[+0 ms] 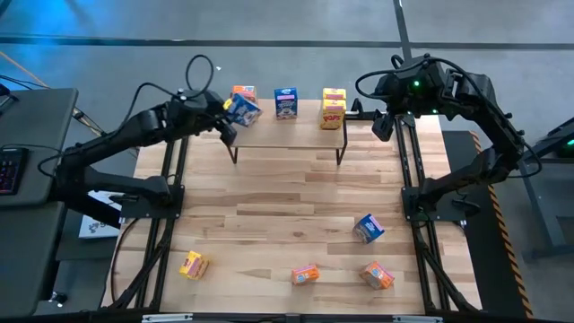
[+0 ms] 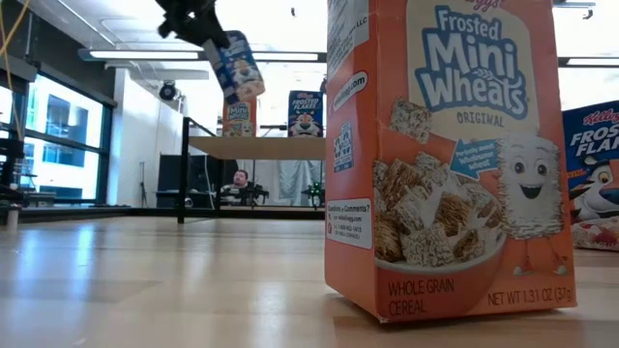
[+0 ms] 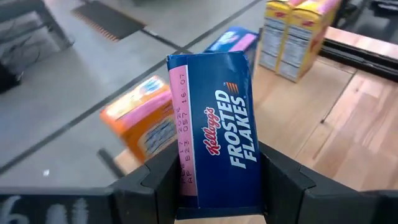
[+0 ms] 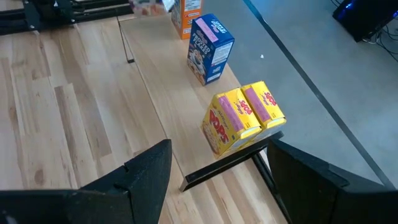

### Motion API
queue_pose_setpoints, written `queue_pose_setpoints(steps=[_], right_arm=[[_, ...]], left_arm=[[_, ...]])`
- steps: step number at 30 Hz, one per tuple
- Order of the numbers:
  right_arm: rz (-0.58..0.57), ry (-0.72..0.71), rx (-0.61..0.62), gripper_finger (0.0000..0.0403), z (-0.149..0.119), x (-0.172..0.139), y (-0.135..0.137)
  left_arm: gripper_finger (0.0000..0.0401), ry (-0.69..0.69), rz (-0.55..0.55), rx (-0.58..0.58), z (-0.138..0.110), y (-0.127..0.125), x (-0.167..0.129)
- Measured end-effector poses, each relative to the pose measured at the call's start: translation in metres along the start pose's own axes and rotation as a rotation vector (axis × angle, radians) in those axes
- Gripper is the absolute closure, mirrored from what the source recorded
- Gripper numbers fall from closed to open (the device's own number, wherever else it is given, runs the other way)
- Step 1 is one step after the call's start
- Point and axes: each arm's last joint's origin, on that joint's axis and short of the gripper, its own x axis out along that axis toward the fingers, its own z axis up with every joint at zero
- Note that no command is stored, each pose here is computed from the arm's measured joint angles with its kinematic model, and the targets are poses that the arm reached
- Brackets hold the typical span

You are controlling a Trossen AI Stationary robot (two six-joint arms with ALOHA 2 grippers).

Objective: Stack cereal on shelf
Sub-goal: Put the top blue cereal box on the shelf aligned with the other blue cereal box

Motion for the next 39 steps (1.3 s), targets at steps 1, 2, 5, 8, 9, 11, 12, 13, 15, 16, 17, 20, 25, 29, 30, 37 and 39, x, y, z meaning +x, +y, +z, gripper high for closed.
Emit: queue_pose_setpoints(steps=[1,2,5,8,9,11,12,13,15,16,17,20,25,29,30,37,39], right_arm=[[0.0,0.0,0.0,0.0145,0.0,0.0,0.0],[0.0,0.0,0.002,0.0145,0.0,0.0,0.0],[0.0,0.0,0.02,0.0145,0.0,0.0,0.0],[0.002,0.001,0.035,0.0145,0.0,0.0,0.0],[0.004,0.001,0.037,0.0145,0.0,0.0,0.0],[0.005,0.001,0.037,0.0145,0.0,0.0,0.0],[0.005,0.001,0.037,0.0145,0.0,0.0,0.0],[0.005,0.001,0.036,0.0145,0.0,0.0,0.0],[0.005,0.001,0.037,0.0145,0.0,0.0,0.0],[0.005,0.001,0.036,0.0145,0.0,0.0,0.0],[0.005,0.001,0.036,0.0145,0.0,0.0,0.0],[0.005,0.002,0.037,0.0145,0.0,0.0,0.0],[0.005,0.009,0.035,0.0145,-0.001,0.0,0.0],[0.005,0.019,0.034,0.0145,-0.002,0.0,0.0],[0.006,0.02,0.034,0.0145,-0.002,0.0,0.0],[0.006,0.021,0.034,0.0145,-0.002,0.0,0.0],[0.006,0.021,0.034,0.0145,-0.002,0.0,0.0]], left_arm=[[0.0238,-0.009,-0.007,0.014,0.001,-0.003,0.003],[0.0238,-0.02,-0.013,0.03,0.003,-0.006,0.007],[0.0238,-0.032,-0.061,0.084,0.006,-0.014,0.018],[0.0238,-0.026,-0.104,0.115,0.009,-0.021,0.027],[0.0238,-0.023,-0.108,0.119,0.012,-0.023,0.03],[0.0238,-0.006,-0.111,0.14,0.018,-0.026,0.034],[0.0238,0.003,-0.114,0.159,0.021,-0.028,0.036],[0.0238,0.012,-0.117,0.175,0.025,-0.03,0.037],[0.0238,0.031,-0.121,0.222,0.031,-0.034,0.042],[0.0238,0.04,-0.123,0.248,0.035,-0.035,0.044],[0.0238,0.049,-0.129,0.271,0.038,-0.036,0.046],[0.0238,0.075,-0.161,0.316,0.046,-0.04,0.054],[0.0238,0.107,-0.186,0.401,0.056,-0.047,0.07],[0.0238,0.133,-0.203,0.47,0.059,-0.053,0.083],[0.0238,0.134,-0.203,0.474,0.06,-0.054,0.087],[0.0238,0.146,-0.206,0.531,0.064,-0.056,0.104],[0.0238,0.155,-0.212,0.546,0.063,-0.056,0.108]])
